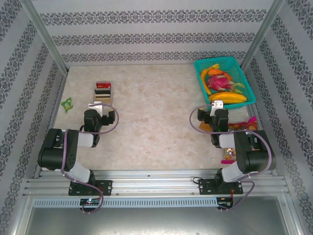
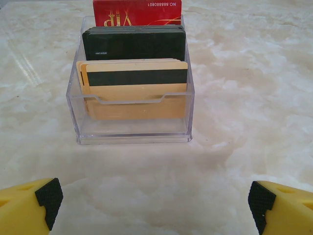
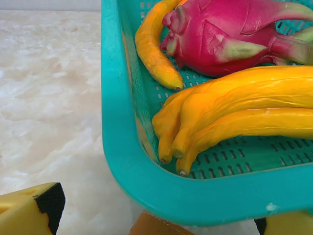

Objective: Put the credit cards into the card holder

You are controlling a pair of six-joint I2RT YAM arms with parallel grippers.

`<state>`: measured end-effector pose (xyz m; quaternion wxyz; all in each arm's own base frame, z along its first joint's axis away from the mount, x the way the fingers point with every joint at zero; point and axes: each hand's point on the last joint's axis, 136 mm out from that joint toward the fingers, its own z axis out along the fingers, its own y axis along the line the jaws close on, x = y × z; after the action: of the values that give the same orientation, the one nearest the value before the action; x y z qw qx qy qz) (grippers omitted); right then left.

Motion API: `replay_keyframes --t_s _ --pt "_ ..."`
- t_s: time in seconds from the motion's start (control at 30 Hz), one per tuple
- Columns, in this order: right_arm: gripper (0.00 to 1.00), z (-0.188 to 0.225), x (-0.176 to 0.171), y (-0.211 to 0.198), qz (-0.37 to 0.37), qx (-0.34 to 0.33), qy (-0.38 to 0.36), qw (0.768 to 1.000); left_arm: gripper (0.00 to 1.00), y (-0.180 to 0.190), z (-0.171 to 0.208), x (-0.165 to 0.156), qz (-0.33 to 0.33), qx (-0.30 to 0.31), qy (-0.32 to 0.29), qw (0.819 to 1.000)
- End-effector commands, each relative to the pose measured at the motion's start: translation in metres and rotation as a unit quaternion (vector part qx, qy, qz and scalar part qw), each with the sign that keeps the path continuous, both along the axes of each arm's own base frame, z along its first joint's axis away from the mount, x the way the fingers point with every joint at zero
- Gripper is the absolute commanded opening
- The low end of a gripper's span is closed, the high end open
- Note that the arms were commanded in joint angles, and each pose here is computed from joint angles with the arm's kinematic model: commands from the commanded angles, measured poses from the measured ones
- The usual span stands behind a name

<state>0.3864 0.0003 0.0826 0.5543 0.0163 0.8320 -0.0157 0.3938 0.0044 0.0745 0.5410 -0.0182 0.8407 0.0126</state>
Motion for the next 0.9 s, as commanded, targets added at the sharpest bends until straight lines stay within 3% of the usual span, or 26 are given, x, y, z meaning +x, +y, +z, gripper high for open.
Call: replay_keyframes --t_s 0.0,0.53,0.6,0.87 --pt "0.98 0.024 0.011 0.001 0.006 0.007 -0.041 0.999 1.00 0.004 0.008 0.006 -0.001 0.006 -0.010 1.000" --pt "0.98 0.023 0.011 0.002 0.009 0.008 -0.039 0.999 1.00 0.001 0.008 0.006 -0.010 0.003 -0.011 1.000" --pt "0.98 0.023 0.011 0.001 0.009 0.008 -0.038 0.999 1.00 -0.007 0.013 0.003 -0.036 0.006 -0.019 0.999" --pt "0.98 0.028 0.006 0.013 0.037 -0.003 -0.051 0.998 1.00 -0.006 0.036 -0.008 -0.030 -0.003 -0.031 0.999"
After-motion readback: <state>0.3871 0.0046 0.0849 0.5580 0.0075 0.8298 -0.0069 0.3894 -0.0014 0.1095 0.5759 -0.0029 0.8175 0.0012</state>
